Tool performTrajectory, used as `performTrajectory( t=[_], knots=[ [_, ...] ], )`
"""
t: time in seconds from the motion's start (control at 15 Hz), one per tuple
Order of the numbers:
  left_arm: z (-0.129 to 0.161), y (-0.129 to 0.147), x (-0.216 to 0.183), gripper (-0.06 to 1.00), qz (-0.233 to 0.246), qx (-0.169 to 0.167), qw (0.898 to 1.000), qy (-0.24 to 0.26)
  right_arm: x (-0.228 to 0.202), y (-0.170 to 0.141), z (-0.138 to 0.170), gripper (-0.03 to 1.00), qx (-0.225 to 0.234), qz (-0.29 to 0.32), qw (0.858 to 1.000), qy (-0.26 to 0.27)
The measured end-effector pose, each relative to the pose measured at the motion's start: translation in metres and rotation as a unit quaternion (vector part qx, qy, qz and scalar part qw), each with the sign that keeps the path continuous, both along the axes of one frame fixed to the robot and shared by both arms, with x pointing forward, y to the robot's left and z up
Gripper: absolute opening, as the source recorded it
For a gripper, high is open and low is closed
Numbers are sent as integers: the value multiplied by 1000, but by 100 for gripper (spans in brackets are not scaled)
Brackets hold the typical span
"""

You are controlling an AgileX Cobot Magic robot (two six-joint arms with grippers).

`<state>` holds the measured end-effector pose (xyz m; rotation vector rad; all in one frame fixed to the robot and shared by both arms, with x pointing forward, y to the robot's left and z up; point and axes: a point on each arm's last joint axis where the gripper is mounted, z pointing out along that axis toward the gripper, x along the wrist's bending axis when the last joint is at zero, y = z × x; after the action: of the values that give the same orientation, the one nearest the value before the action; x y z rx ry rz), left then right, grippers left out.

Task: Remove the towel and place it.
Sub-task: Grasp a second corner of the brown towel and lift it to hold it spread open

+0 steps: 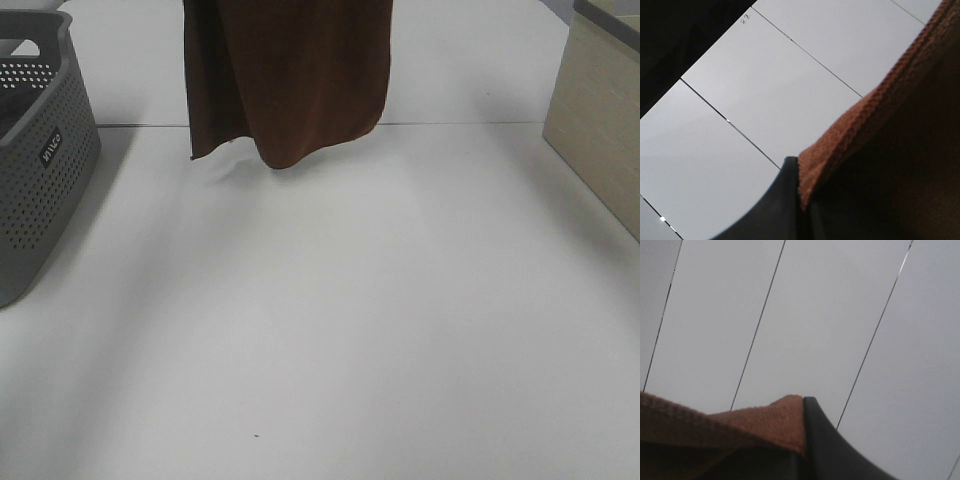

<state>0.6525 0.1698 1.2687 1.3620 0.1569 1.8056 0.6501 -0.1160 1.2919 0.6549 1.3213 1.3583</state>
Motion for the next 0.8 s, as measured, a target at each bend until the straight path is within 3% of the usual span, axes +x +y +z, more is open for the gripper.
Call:
performTrajectory(
  t=[0.33,0.53,0.8],
  knots=[
    [-48,19,51,0,-5,-15,1000,-16,40,-4,-33,1,19,5,999,-28],
    [-56,22,80,0,-3,-35,999,-40,50,-3,-32,1,45,17,996,-74],
    [-61,18,107,0,-15,-69,994,-78,69,-8,-48,1,44,9,996,-74]
  ],
)
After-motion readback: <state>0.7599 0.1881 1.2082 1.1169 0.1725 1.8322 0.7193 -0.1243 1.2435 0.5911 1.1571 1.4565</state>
